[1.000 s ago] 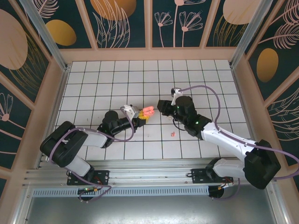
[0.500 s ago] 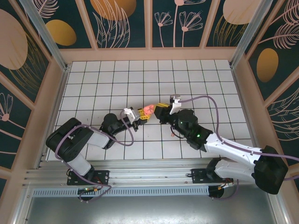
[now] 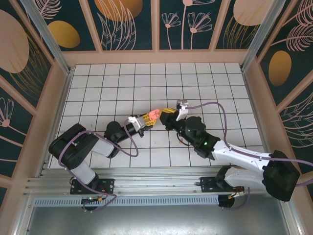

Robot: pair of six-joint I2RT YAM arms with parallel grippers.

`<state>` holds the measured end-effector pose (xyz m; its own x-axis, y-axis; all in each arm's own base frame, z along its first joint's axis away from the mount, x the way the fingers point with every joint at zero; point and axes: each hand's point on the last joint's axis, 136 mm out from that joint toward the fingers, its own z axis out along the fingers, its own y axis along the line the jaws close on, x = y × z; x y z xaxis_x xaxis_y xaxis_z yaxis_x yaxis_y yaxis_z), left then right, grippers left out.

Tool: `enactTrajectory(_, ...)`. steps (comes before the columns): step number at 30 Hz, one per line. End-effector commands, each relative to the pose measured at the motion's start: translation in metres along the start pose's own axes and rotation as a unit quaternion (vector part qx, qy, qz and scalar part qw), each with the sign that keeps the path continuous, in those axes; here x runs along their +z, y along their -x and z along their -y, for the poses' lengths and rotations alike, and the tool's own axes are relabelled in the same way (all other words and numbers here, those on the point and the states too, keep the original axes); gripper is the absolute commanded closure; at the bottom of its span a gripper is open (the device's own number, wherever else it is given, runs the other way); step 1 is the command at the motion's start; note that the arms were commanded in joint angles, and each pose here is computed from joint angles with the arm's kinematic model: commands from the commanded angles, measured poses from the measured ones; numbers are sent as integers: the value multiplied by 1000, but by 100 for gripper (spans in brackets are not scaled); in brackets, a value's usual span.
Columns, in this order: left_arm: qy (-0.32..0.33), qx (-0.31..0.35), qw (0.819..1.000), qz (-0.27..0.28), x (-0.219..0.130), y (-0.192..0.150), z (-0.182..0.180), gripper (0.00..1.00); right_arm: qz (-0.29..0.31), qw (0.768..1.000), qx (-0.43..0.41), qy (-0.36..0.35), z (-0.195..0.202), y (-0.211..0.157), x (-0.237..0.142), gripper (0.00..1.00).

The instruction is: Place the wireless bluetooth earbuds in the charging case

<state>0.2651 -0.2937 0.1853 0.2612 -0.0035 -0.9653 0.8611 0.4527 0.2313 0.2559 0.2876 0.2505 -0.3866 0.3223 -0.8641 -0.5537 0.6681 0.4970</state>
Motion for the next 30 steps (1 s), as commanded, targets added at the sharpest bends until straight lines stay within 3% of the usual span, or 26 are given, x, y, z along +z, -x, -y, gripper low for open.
enactTrajectory(1,9,11,1000,26,0,14,-2,92,35,999,-4,22,-14,15,2,75)
enactTrajectory(30,18,-34,998,52,10,30,-12,93,16,998,-7,58,-36,-2,23,75)
